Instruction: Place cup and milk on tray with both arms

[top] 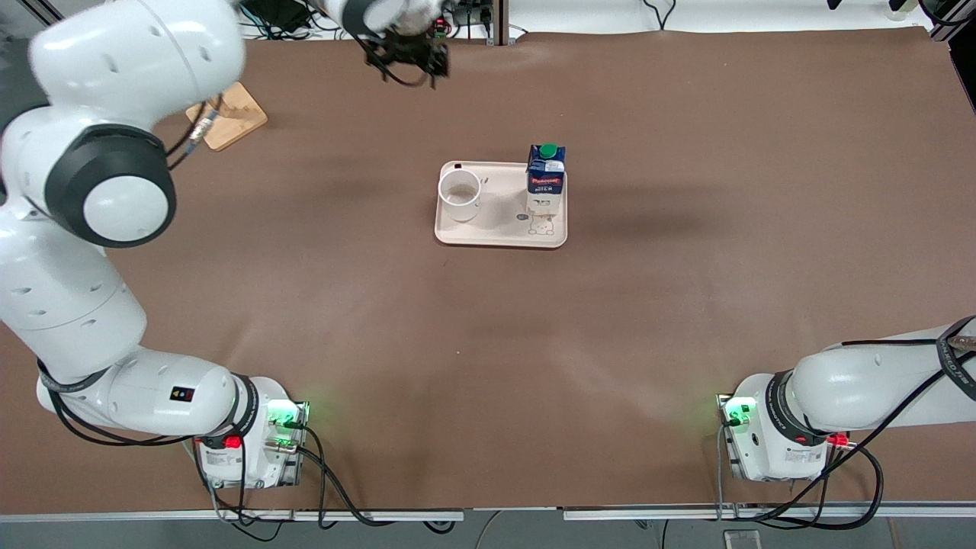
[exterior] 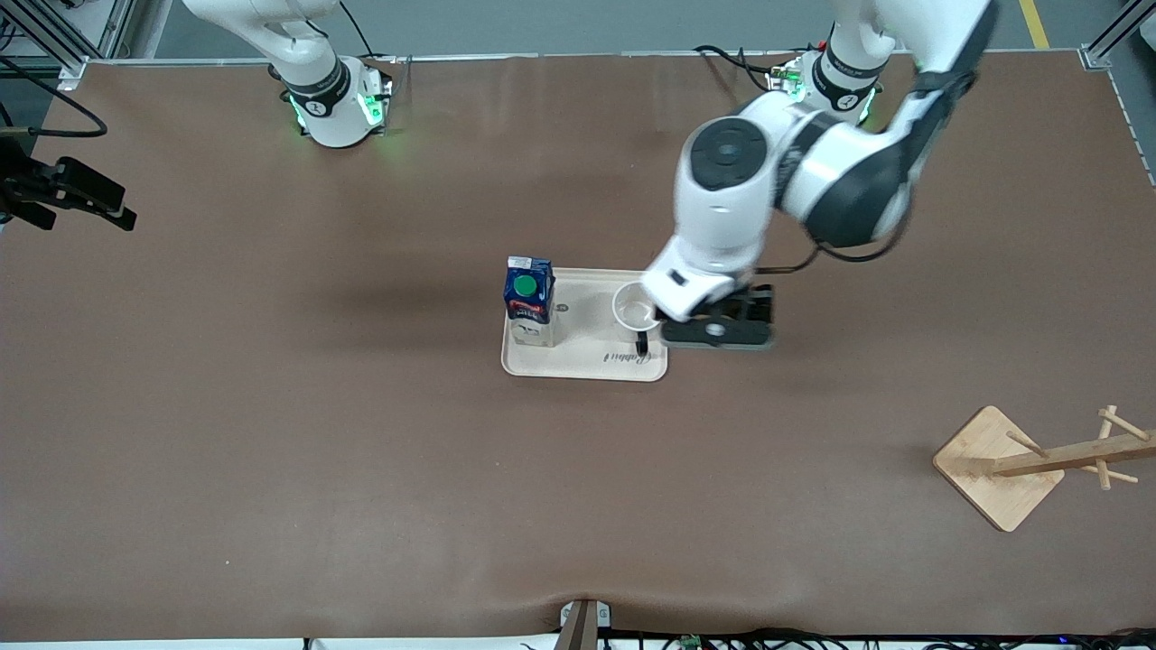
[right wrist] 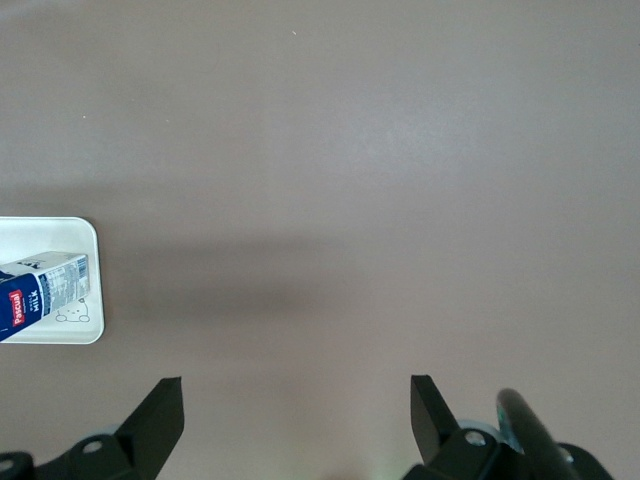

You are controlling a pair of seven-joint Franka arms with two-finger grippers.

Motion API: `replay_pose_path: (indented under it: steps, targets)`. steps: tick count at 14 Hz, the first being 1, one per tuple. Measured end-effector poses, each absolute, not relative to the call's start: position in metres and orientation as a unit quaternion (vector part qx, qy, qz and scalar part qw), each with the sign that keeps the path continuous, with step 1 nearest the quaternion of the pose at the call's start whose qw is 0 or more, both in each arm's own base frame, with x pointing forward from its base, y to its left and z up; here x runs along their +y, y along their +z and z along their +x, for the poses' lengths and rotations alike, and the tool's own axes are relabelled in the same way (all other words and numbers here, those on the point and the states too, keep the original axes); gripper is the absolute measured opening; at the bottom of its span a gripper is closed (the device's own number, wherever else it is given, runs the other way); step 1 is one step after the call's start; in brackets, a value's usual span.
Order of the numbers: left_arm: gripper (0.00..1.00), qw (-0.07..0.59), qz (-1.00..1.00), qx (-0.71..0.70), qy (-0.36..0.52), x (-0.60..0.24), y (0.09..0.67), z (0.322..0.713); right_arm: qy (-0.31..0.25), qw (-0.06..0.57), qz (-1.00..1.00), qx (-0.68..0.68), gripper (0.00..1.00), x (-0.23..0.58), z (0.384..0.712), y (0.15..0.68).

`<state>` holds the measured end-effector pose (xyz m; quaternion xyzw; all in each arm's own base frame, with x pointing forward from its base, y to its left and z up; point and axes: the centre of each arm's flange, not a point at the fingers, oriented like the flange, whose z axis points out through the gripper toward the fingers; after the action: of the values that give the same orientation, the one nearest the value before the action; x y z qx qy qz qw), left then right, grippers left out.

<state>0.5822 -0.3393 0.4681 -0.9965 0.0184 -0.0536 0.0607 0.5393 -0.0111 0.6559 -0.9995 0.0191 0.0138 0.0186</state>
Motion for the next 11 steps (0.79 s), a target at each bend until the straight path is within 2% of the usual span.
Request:
replay_pose_path:
  steps: [4, 11]
  targets:
    - [1.0, 0.066, -0.996, -0.043, -0.043, -0.259, 0.502, 0.605, 0.016, 0.018, -1.0, 0.02, 1.0, -0.012, 0.541, 0.653]
    - [1.0, 0.07, -0.992, -0.093, -0.039, -0.19, 0.554, 0.611, 0.018, 0.017, -0.999, 0.026, 1.0, -0.018, 0.542, 0.651]
